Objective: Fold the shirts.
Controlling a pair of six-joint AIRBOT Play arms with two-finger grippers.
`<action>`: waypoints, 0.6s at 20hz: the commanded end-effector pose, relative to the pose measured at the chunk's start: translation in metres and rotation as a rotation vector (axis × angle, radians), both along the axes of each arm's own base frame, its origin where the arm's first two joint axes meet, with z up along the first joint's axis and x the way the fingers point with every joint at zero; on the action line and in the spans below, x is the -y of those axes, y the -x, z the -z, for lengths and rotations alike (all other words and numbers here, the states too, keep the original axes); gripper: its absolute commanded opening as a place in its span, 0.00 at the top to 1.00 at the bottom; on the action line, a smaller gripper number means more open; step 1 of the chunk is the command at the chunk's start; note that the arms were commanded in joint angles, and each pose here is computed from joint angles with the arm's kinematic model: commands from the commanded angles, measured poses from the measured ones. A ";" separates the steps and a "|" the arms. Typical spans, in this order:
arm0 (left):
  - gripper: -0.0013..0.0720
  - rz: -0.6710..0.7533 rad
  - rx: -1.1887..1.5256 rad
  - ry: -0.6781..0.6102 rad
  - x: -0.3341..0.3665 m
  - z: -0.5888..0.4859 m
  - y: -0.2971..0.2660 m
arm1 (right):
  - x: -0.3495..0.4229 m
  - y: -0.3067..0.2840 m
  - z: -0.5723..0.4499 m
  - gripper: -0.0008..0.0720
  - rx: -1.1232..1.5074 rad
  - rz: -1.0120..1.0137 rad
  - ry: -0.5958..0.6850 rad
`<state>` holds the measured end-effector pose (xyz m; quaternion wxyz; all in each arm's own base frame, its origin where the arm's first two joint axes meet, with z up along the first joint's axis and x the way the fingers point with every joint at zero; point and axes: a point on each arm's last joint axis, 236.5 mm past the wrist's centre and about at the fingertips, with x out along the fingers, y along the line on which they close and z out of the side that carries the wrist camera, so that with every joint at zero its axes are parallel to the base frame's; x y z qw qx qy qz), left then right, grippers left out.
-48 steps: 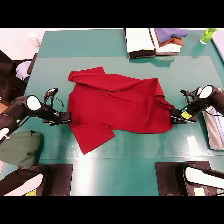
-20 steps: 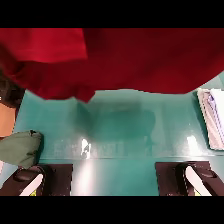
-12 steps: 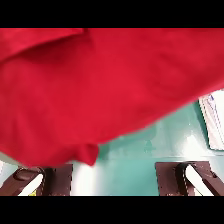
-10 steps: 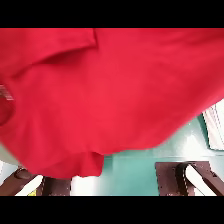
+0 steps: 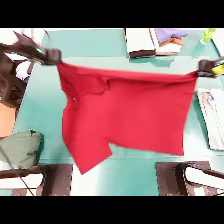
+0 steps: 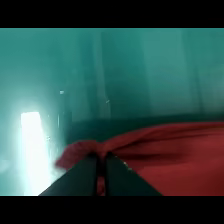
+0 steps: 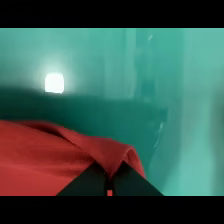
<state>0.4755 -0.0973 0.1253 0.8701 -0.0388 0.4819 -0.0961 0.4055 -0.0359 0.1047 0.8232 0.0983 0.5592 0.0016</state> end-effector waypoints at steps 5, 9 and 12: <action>0.94 0.001 -0.087 -0.017 0.001 0.091 -0.037 | -0.010 -0.063 0.084 0.97 -0.130 -0.043 -0.024; 0.94 0.121 -0.238 -0.068 0.001 0.096 0.001 | 0.000 -0.056 0.058 0.97 -0.127 -0.064 0.008; 0.94 0.174 -0.345 -0.088 -0.001 0.111 0.027 | 0.005 -0.033 0.067 0.97 -0.170 -0.049 0.010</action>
